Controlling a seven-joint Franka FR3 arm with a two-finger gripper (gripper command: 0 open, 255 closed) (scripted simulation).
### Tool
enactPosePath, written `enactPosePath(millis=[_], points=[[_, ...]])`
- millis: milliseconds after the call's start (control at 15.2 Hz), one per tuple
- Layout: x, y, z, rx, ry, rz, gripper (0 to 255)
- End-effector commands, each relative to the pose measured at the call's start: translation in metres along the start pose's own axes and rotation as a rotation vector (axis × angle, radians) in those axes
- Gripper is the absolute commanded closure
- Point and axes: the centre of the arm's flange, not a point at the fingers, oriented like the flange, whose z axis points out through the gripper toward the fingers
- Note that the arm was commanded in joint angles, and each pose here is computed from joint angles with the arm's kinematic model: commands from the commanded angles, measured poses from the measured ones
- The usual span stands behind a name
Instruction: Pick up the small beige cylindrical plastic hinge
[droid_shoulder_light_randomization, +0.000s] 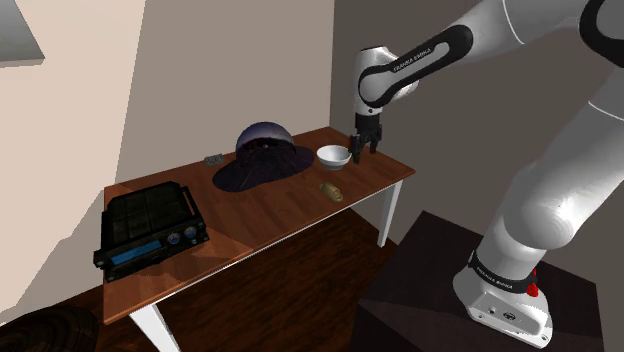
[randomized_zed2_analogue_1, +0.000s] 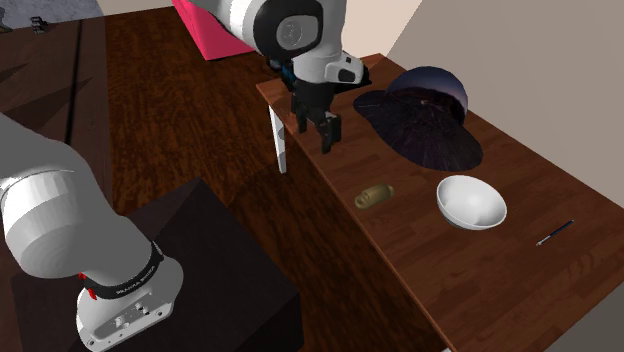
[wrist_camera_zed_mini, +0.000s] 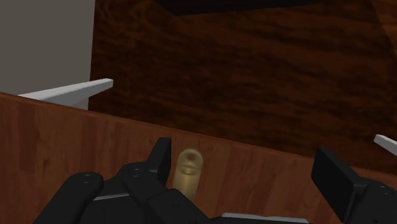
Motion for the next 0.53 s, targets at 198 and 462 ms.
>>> enactPosePath(millis=[198,462], points=[[0.043,0.012,0.049,0.003,0.011,0.009,0],[0.078,0.022,0.087,0.006,0.019,0.016,0]])
